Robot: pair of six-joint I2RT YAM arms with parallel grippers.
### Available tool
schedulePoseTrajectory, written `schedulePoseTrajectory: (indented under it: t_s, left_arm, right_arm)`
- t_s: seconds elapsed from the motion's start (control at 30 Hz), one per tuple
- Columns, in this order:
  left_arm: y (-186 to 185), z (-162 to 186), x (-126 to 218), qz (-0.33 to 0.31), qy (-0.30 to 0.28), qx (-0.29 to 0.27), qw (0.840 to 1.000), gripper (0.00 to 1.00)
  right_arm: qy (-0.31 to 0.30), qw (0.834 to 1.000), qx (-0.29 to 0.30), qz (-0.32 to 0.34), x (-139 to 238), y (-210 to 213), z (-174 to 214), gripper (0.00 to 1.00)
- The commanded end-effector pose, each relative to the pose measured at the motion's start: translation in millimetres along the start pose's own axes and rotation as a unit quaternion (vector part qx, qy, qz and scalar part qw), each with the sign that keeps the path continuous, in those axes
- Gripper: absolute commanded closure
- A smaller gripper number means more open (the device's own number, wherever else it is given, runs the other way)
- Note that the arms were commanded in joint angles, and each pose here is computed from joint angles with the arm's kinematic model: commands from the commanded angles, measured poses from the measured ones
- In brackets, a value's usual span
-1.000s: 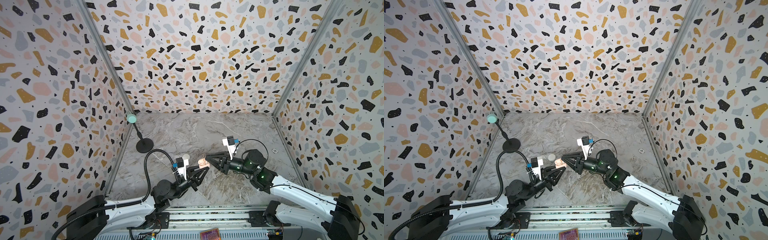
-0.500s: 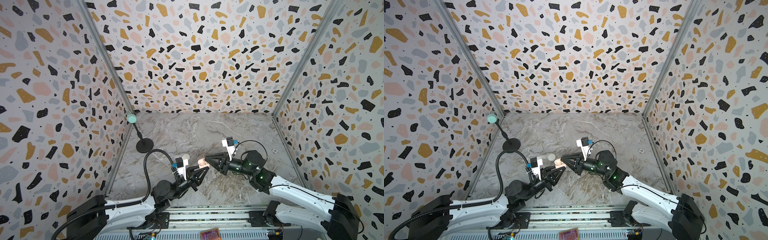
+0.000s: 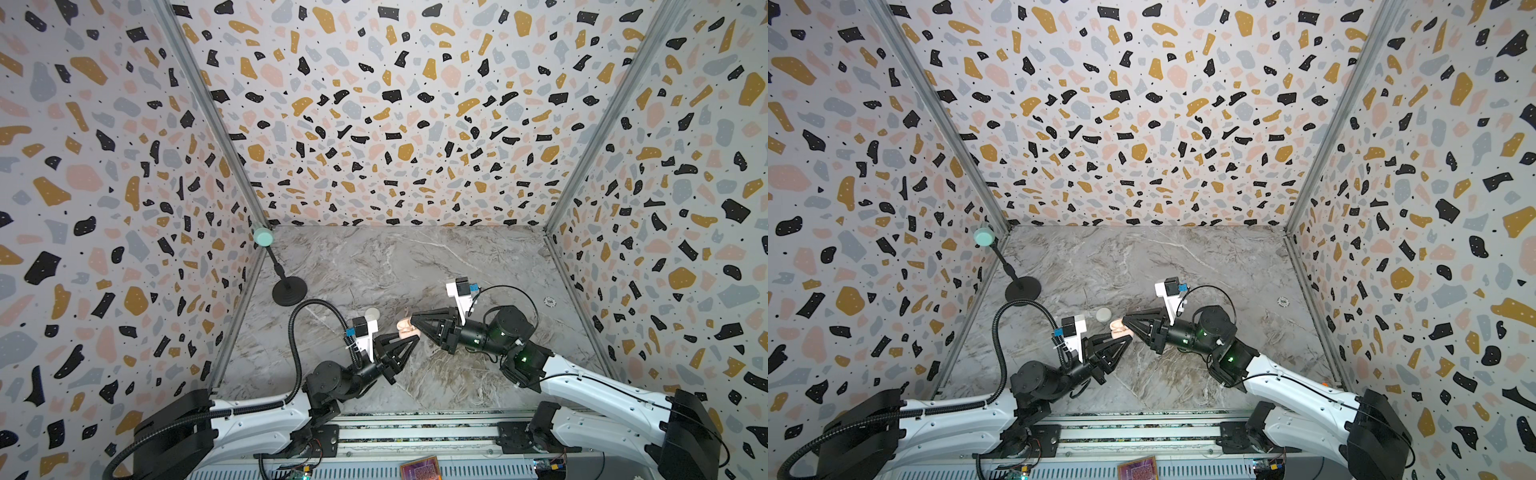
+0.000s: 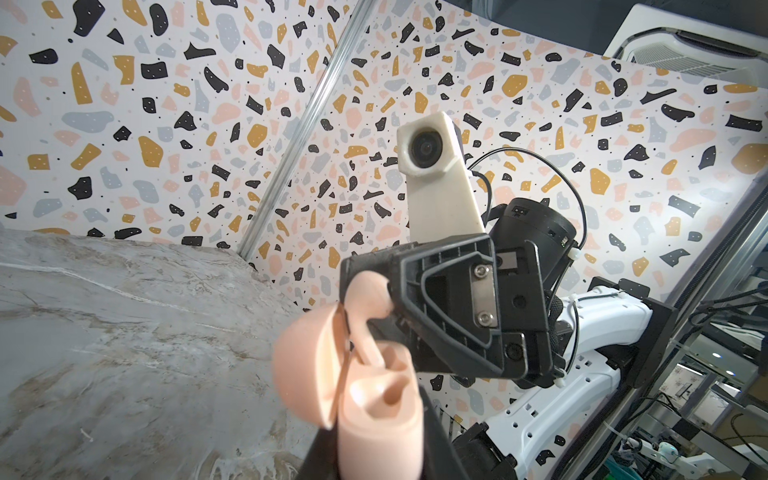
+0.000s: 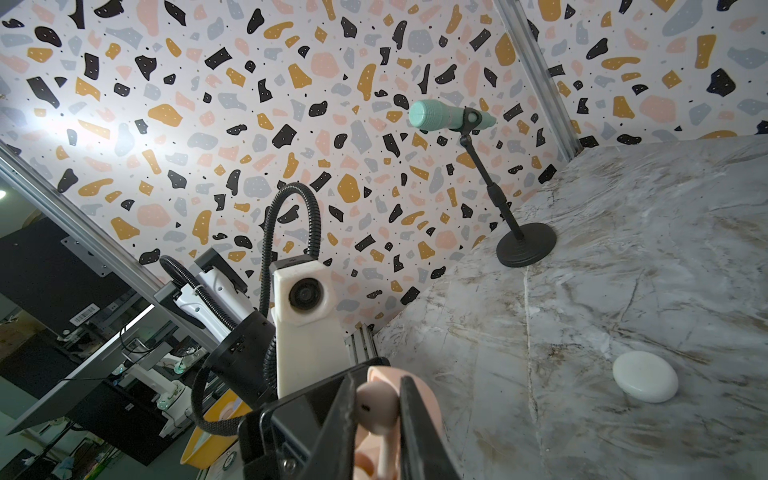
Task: Insert the wireless bluetooth earbuds into the charging case
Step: 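Lower the earbud into the pink case slot with the right gripper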
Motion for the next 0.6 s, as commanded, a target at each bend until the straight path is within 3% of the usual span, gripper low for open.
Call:
schedulePoseTrajectory:
  t_s: [0.0, 0.57]
  left_arm:
    - [-10.5, -28.7, -0.3, 0.017, -0.058, -0.011, 0.998, 1.0]
    - [-11.6, -21.3, 2.5, 0.018, -0.049, -0.018, 0.998, 1.0]
  right_arm:
    - [-0.003, 1.0, 0.002, -0.018, 4.0, 11.1, 0.4, 0.81]
    - [-0.013, 1.0, 0.005, -0.028, -0.2, 21.7, -3.7, 0.81]
Point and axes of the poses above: each gripper's point midway between its finger pads, its own x axis back along the fingers, its own y axis along the line the jaws close on, z = x × y, the point moved 2 cm from there along x, back along the fingers, and after that the axes turned 9 degrees about -x, right-handed, at the moved point
